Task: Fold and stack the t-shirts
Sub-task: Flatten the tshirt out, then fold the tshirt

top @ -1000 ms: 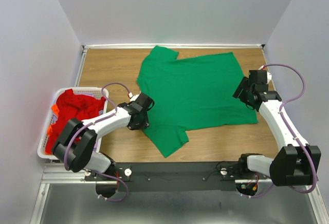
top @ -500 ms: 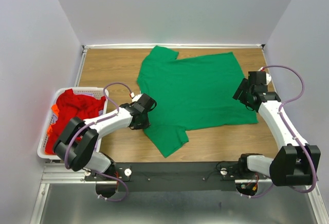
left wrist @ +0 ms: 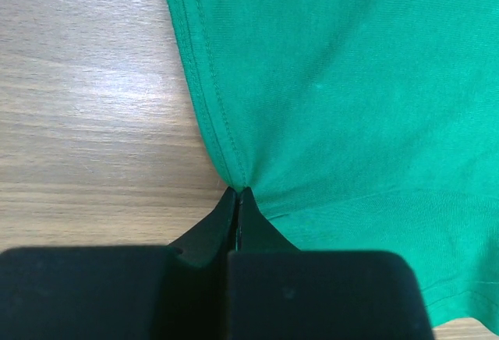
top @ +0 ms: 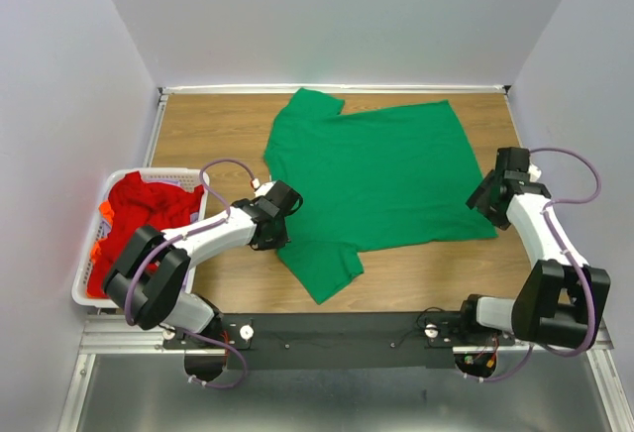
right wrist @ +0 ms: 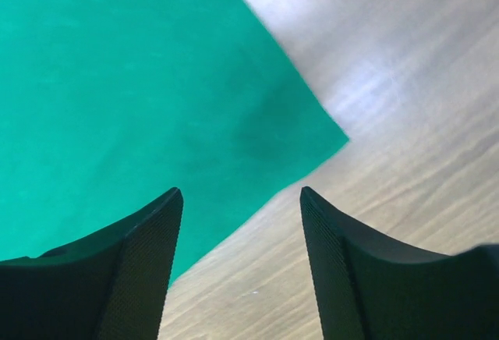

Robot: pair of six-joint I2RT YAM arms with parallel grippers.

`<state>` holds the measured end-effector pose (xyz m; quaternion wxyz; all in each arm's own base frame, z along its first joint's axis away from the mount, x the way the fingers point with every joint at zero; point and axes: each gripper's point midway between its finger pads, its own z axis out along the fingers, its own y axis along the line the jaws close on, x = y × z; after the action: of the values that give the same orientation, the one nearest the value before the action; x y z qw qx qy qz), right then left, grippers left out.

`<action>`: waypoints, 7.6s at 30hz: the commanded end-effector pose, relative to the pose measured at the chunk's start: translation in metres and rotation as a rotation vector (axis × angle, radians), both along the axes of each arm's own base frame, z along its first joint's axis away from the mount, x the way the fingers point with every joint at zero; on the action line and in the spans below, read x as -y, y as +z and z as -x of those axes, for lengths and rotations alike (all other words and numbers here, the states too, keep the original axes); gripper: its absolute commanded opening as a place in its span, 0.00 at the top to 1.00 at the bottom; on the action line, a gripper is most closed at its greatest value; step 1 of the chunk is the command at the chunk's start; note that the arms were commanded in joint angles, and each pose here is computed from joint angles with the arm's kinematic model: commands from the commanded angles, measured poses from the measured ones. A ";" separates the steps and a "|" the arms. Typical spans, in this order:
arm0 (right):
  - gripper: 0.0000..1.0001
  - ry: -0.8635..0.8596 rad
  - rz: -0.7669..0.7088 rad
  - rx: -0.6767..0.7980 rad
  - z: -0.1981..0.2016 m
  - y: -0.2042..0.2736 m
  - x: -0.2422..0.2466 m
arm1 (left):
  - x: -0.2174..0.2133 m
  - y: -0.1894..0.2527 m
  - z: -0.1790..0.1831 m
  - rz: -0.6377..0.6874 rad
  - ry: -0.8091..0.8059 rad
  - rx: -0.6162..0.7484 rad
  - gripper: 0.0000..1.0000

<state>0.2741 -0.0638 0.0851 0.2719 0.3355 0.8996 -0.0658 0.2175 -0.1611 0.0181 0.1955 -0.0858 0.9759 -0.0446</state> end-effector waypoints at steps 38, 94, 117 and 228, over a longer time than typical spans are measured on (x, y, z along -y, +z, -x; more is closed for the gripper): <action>0.51 -0.255 -0.160 -0.234 0.054 -0.072 0.033 | -0.034 0.014 0.007 -0.075 -0.018 -0.033 1.00; 0.99 -0.224 -0.148 -0.202 0.049 -0.021 0.034 | -0.058 0.056 -0.019 -0.044 -0.037 0.010 1.00; 0.99 -0.021 -0.141 -0.154 -0.057 -0.006 0.041 | -0.069 0.063 -0.102 -0.109 -0.007 0.065 1.00; 0.99 1.627 0.320 0.254 -0.024 -0.015 -0.481 | -0.105 0.055 -0.091 -0.064 0.220 0.350 0.27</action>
<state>0.2694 0.4145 0.0373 0.3262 -0.4641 0.8181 0.0947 0.3096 -0.0621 0.0712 0.3600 -0.1646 0.9182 -0.0141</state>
